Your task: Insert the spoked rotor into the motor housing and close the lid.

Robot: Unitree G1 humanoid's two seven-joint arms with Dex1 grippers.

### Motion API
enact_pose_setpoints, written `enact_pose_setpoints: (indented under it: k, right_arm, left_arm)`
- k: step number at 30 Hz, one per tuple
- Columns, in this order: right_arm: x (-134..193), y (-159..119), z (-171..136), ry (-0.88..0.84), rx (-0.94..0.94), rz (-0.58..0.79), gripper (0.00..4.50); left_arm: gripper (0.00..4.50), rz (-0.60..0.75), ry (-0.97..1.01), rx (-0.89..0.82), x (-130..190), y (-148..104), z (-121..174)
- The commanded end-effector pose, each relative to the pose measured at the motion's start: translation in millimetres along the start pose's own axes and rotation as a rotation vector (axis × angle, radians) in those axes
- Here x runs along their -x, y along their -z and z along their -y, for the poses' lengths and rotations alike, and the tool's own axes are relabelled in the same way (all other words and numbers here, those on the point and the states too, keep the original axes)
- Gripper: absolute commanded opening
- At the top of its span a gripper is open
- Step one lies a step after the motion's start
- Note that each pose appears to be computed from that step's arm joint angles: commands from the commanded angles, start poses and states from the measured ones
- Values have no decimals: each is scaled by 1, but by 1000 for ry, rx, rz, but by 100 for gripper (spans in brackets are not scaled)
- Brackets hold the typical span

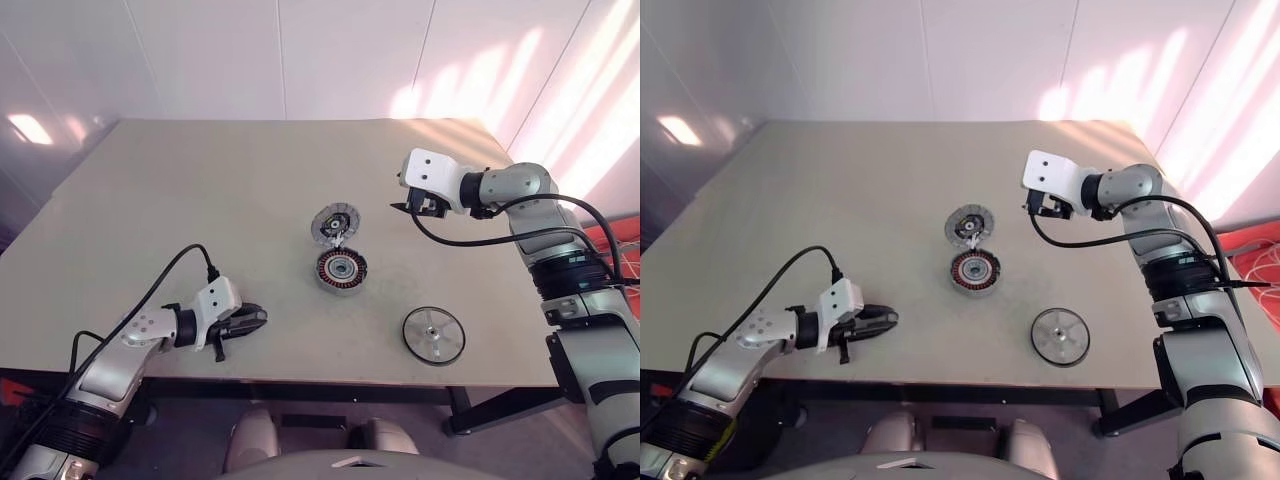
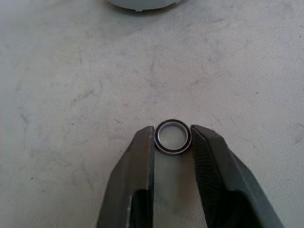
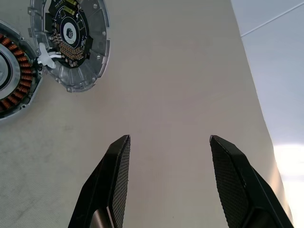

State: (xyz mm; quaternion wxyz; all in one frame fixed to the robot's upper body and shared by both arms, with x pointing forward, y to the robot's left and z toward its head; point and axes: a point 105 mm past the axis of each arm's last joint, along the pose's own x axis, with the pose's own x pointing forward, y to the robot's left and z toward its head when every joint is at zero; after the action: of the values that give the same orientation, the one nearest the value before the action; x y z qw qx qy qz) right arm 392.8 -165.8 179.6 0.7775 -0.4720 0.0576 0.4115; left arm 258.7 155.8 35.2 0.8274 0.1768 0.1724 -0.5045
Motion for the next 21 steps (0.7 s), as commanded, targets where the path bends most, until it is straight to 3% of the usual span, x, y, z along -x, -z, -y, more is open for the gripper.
enact_pose_setpoints:
  k: [1, 7, 10, 21]
  right_arm:
    - [7, -10, 15, 46, 31, 21, 303]
    - [6, -11, 16, 49, 31, 23, 303]
    - [5, -11, 16, 50, 30, 23, 303]
    - [4, -11, 15, 49, 33, 25, 303]
  left_arm:
    - [130, -35, -63, 0, 6, 6, -12]
    - [130, -26, -74, -2, 7, 2, -16]
    - [78, -21, -93, -8, 8, 1, -20]
    - [77, 136, -203, 94, 0, -25, -41]
